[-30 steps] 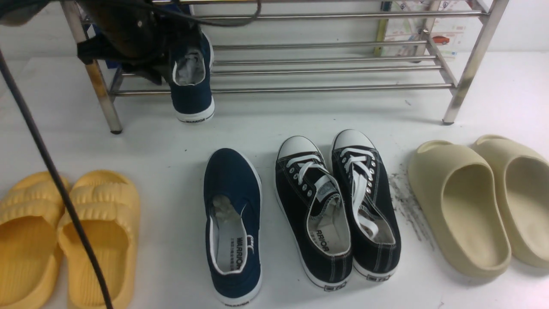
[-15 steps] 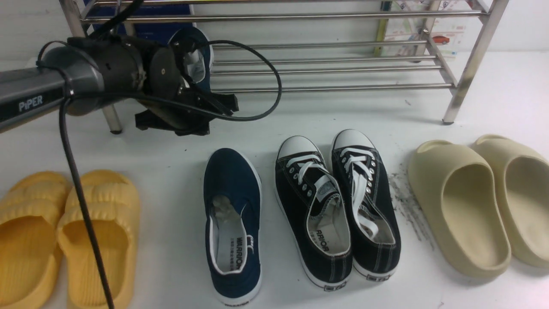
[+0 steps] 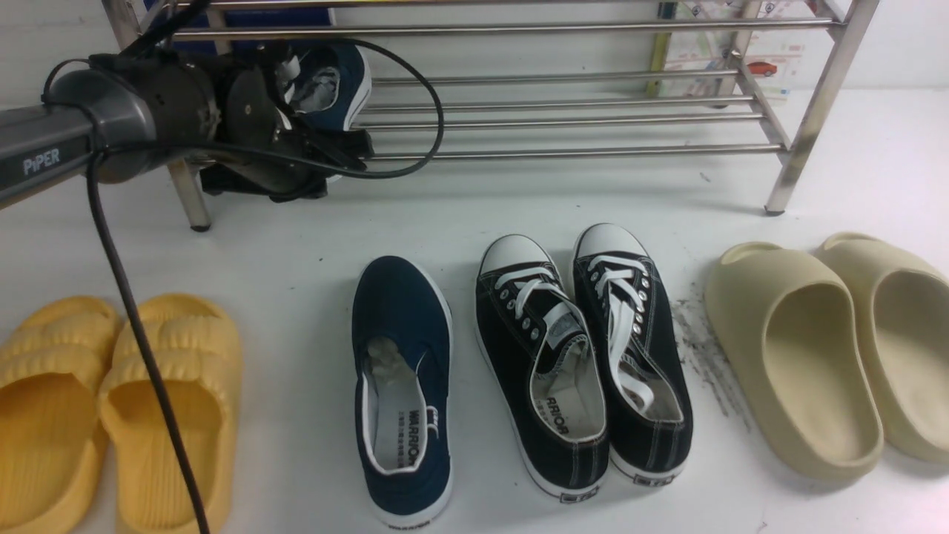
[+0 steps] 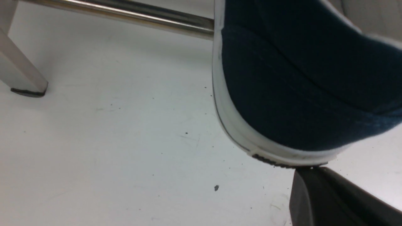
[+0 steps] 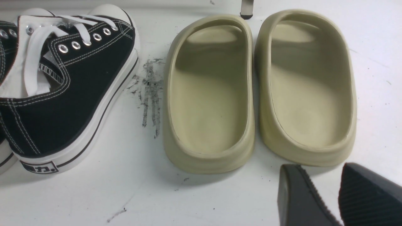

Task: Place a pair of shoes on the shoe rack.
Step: Use the left arm to put a shoe into the shoe rack

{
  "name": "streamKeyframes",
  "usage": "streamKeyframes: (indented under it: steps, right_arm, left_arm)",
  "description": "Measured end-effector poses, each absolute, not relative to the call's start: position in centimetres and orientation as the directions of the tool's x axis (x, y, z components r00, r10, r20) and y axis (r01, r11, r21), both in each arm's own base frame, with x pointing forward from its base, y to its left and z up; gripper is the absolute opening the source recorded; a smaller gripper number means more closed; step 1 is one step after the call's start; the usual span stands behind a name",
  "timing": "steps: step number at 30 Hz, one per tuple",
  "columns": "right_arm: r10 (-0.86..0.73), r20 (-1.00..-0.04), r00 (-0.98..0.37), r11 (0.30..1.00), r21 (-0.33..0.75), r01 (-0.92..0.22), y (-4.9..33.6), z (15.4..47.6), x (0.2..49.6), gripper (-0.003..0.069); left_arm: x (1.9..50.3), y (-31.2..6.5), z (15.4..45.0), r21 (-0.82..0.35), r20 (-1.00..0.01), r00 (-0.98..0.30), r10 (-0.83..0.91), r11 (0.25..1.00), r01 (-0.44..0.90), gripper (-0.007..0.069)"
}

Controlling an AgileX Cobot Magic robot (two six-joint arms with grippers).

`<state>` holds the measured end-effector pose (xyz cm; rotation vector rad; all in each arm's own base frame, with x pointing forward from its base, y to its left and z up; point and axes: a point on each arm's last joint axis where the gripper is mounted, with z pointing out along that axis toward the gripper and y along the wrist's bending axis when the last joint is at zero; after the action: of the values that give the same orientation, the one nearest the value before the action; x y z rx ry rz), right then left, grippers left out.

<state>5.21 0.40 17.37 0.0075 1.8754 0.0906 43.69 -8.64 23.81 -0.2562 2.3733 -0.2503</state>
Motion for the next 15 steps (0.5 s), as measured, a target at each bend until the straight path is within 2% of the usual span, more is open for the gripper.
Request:
streamKeyframes:
  steps: [8,15]
  right_arm:
    - [0.051,-0.952,-0.302,0.997,0.067,-0.041,0.4,17.4,5.2,0.0239]
    - [0.051,-0.952,-0.302,0.997,0.067,-0.041,0.4,17.4,5.2,0.0239]
  left_arm:
    - [43.6,-8.7,23.8,-0.258,-0.630,-0.730,-0.266,0.958,-0.126,-0.0013]
    - [41.3,-8.3,25.7,-0.239,-0.517,-0.817,-0.256,0.959,-0.149,-0.0013]
